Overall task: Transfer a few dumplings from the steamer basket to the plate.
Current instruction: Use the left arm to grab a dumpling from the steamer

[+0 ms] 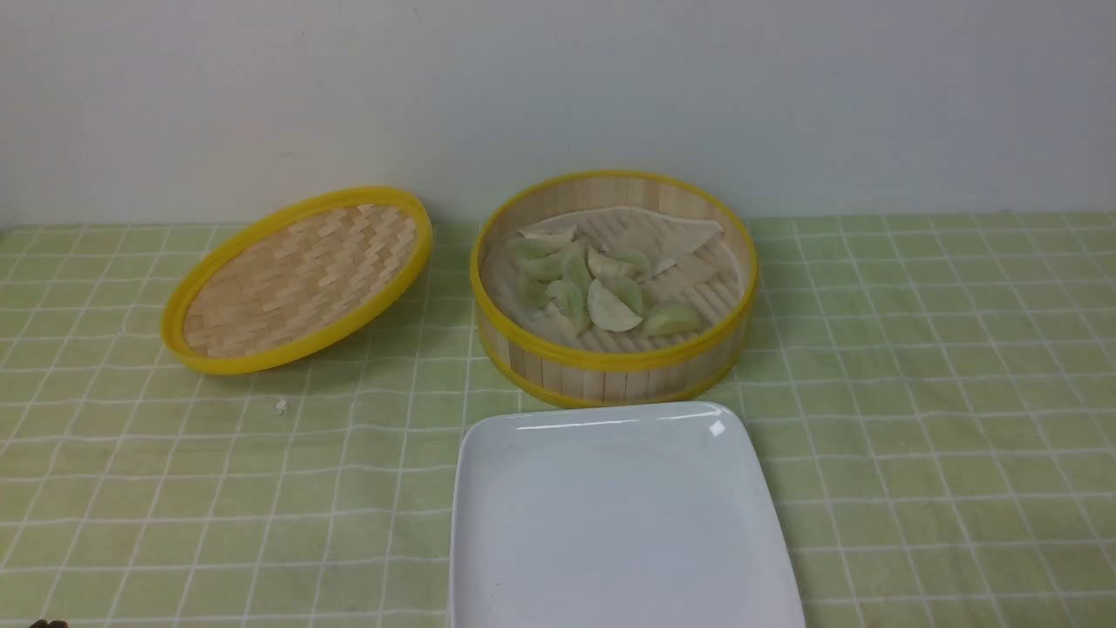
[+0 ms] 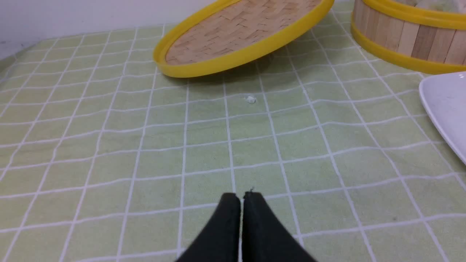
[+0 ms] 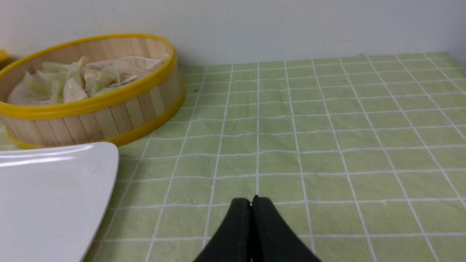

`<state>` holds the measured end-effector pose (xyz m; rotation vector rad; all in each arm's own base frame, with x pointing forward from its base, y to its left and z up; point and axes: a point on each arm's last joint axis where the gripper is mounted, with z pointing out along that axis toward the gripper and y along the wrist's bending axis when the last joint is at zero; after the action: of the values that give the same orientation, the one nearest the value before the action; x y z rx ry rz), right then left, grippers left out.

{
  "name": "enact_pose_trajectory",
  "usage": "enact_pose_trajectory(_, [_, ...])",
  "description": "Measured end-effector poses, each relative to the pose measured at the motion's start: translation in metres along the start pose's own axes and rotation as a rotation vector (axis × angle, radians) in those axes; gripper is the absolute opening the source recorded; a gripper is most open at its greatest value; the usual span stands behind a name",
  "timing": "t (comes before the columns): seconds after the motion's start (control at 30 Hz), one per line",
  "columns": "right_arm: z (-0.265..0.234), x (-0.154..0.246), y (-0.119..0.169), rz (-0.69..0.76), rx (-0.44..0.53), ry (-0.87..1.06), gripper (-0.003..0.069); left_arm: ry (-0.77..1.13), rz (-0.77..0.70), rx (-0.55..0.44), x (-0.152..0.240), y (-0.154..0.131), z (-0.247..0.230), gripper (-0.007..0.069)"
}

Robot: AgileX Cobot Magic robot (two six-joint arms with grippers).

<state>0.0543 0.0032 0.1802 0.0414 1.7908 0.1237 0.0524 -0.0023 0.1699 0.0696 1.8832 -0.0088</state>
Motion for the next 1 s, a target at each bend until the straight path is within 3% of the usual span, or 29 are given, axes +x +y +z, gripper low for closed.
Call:
enact_pose_trajectory(0.63, [0.0, 0.0, 0.0, 0.0, 0.0, 0.0, -0.0015, 0.0, 0.0, 0.0, 0.0, 0.0, 0.0, -0.0006])
enact_pose_trajectory(1.0, [0.0, 0.0, 0.0, 0.0, 0.0, 0.0, -0.0015, 0.002, 0.086, -0.03, 0.0001, 0.0028, 0.0, -0.0006])
